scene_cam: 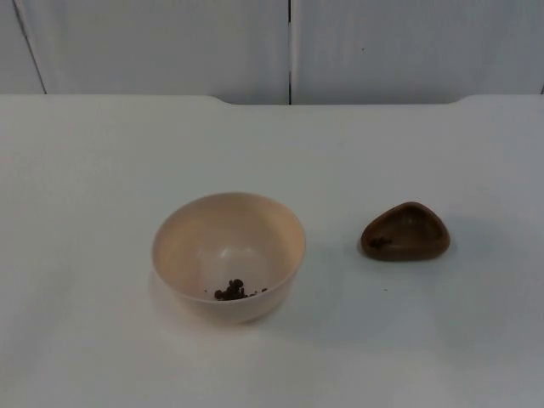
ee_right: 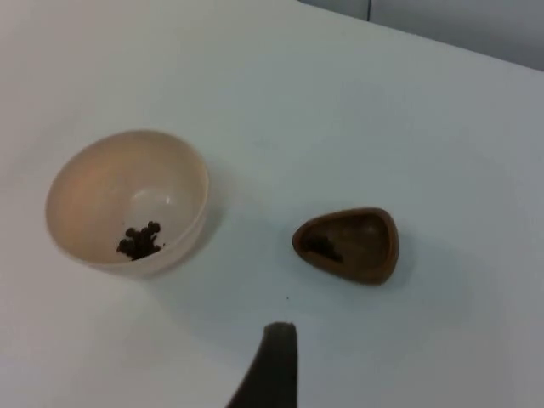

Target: Pick up the bowl with the left hand and pour the coffee beans from the cup into the bowl with the right hand.

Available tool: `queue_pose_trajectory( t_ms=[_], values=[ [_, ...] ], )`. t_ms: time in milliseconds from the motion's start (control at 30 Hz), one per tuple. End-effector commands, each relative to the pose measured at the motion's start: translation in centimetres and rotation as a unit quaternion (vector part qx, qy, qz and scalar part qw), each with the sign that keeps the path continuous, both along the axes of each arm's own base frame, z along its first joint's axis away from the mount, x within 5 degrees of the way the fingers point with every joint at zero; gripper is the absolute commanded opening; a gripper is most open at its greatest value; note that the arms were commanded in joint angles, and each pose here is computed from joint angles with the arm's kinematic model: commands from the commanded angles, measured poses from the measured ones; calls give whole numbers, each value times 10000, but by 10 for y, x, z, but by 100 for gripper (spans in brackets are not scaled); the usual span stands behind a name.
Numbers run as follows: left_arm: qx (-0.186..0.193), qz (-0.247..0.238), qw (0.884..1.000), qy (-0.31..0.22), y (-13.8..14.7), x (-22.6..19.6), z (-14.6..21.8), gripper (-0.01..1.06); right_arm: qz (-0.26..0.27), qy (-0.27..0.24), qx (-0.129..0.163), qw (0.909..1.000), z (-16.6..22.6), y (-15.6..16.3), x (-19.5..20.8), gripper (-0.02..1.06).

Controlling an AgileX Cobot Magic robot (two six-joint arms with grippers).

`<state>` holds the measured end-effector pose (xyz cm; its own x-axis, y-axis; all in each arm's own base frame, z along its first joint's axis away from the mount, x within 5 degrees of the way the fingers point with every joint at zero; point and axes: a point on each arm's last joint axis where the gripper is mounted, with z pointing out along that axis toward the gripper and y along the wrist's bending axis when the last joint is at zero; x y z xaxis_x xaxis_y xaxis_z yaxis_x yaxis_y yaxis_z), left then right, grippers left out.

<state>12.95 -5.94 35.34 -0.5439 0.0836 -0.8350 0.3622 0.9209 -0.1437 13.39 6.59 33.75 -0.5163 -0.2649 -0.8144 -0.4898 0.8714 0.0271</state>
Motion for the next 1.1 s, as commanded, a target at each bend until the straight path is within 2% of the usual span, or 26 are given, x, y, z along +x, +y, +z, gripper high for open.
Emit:
queue_pose_trajectory(
  t_ms=[0, 400, 533, 800, 1067],
  values=[
    [-15, 8, 9998, -175, 8, -18, -9, 100, -4, -234, 69, 9997, -3, -7, -16, 78],
    [-263, -11, 9960, -850, 32, -77, -19, 100, 91, -459, 305, 9984, -22, -25, -68, 78],
    [-245, -29, 9960, -853, 37, -89, -21, 100, 166, -466, 289, 9984, -23, -30, -84, 78],
    [2, -104, 9991, -414, 41, -100, -33, 100, 251, -846, 391, 9953, -23, -43, -117, 78],
    [-53, -120, 9974, -712, 48, -118, -39, 100, 304, -1159, 445, 9918, -27, -52, -143, 78]
  ],
)
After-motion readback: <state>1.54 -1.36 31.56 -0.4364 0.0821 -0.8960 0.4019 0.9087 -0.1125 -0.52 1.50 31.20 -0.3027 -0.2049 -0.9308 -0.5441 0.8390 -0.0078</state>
